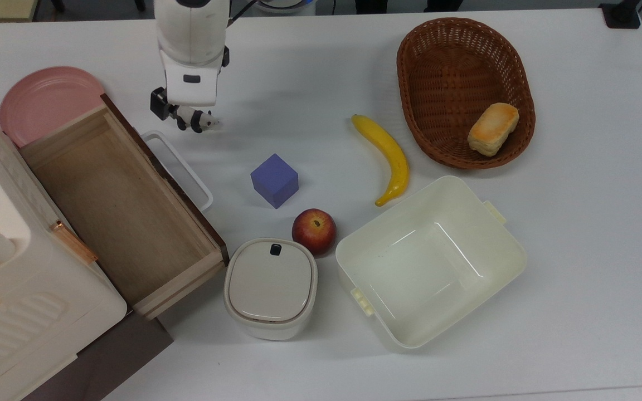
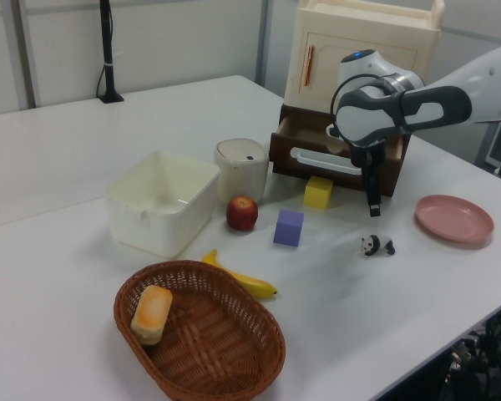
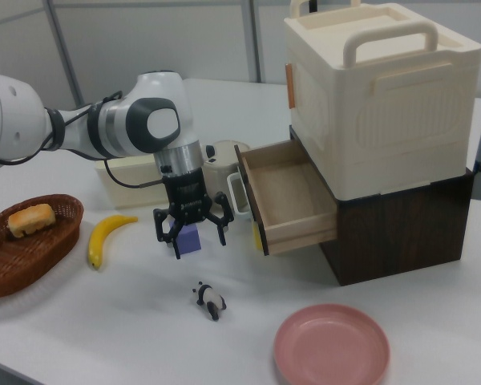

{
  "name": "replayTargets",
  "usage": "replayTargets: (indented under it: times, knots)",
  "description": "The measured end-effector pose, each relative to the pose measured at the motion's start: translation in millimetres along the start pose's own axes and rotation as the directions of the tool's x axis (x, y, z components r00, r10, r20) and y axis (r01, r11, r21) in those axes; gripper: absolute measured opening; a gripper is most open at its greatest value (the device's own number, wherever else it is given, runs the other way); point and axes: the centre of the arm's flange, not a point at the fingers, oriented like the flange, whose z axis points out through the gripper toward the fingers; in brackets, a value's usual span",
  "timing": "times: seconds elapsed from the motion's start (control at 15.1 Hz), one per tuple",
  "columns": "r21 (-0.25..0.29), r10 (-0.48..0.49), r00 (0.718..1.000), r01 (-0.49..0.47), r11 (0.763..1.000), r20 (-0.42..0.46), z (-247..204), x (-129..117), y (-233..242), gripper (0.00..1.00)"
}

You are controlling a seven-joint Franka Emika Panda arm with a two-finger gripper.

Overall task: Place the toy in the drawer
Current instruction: 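Move the open gripper over the panda toy and lower it, then close the gripper on the panda toy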

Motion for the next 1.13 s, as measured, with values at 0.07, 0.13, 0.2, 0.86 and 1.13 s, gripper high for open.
replayTargets:
  times: [0.07, 0.13, 0.2, 0.86, 1.13]
  knots:
    - [0.004, 0.002, 1.000, -0.002, 1.000, 0.000, 2.5, -0.6, 1.2, 1.00]
    - [0.008, 0.002, 1.000, -0.002, 1.000, 0.001, 4.5, -0.8, 2.0, 1.00]
    - [0.011, 0.002, 1.000, -0.002, 1.000, 0.002, 6.4, -0.4, 2.4, 1.00]
    - [0.036, 0.001, 0.999, -0.003, 0.999, 0.053, 49.6, -0.2, 17.9, 1.00]
    - [0.050, -0.014, 0.997, 0.010, 0.999, 0.069, 62.0, 3.7, 15.6, 1.00]
